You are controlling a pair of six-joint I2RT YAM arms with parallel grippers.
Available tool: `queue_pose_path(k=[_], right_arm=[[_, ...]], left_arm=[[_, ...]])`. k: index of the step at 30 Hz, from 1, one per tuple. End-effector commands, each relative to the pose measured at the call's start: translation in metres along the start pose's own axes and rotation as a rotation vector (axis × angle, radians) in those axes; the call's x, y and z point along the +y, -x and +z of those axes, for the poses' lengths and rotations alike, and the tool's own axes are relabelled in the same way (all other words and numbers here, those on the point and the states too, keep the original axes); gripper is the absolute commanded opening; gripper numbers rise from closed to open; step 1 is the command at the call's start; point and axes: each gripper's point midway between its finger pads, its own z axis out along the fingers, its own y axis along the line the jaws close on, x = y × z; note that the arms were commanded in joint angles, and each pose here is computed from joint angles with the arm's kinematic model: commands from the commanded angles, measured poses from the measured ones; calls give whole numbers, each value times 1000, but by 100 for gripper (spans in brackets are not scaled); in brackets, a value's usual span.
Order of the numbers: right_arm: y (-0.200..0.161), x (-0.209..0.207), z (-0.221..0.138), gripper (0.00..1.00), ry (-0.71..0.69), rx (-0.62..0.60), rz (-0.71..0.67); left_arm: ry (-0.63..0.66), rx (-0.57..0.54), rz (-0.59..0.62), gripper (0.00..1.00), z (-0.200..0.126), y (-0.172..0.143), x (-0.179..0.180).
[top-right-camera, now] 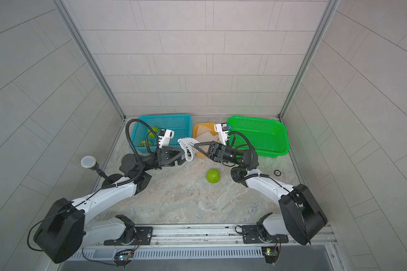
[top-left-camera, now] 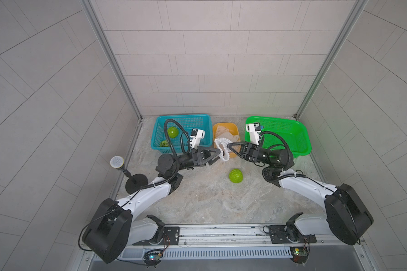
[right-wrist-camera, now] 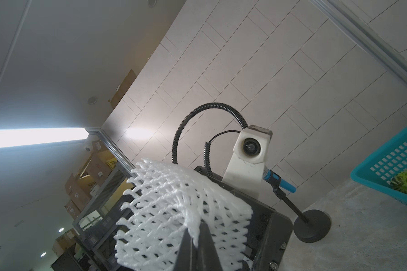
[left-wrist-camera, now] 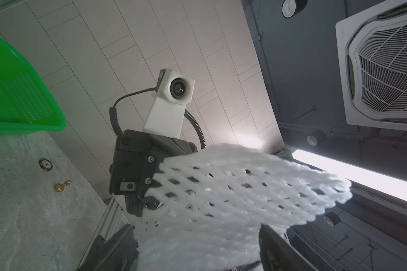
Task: Sleeve custard apples in foam nets
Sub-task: Open the foam net.
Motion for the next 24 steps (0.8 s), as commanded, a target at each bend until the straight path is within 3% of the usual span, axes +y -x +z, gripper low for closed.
queue_pose_path(k=[1,5,24], right_arm=[[2,4,1,1,22,8,-27],[6,3,-4,1,11,-2,-33],[-19,6,-27,1,-11,41,-32]], left_arm=[[-62,28,81,78,3,-2,-26],[-76,28,104,68,1,-4,-34],[-9,-69,81,64,-20,14,-13]])
